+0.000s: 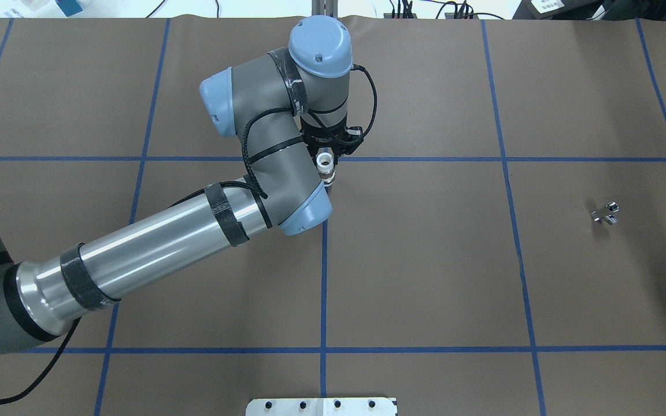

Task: Assemble PPR valve and pipe with both arms
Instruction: 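Set the valve upright at the centre and release it with the left gripper, then grasp the chrome pipe fitting with the right gripper while the left arm withdraws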

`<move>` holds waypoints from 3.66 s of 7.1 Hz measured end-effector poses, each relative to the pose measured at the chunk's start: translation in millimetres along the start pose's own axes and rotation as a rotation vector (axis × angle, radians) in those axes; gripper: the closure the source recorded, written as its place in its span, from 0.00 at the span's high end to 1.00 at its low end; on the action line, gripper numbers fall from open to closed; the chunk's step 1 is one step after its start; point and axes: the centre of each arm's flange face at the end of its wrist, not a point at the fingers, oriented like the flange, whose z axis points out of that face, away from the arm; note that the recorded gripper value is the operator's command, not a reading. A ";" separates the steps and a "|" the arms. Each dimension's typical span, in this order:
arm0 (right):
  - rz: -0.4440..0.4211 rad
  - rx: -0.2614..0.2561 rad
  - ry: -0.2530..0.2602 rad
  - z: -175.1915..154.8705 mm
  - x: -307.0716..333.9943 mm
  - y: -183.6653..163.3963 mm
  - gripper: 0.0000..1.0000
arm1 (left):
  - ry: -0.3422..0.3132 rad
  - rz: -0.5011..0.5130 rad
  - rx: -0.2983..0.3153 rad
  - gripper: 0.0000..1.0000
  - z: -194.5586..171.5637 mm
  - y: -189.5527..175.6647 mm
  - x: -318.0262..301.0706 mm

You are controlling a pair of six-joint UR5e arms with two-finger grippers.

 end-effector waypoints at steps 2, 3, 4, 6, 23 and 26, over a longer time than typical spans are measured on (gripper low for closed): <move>0.000 0.000 0.000 -0.1 0.0 0.2 0.99 | 0.001 -0.001 0.001 0.99 -1.0 0.1 1.2; -0.001 0.001 0.000 -0.7 -0.8 0.0 0.99 | 0.007 0.002 0.003 0.99 -5.9 0.9 3.6; 0.006 -0.001 -0.001 0.3 -4.1 -1.0 0.99 | 0.019 0.004 0.008 0.99 -17.6 2.3 2.8; 0.032 -0.008 -0.004 16.2 -23.2 -6.8 0.99 | 0.047 0.014 0.032 0.99 -50.3 15.0 -43.9; 0.010 -0.042 0.038 139.2 -132.4 -24.9 0.39 | 0.059 0.189 0.041 0.99 -105.3 34.5 -283.2; 0.016 -0.042 0.036 138.2 -133.0 -24.9 0.00 | 0.060 0.188 0.043 0.99 -106.7 34.8 -283.8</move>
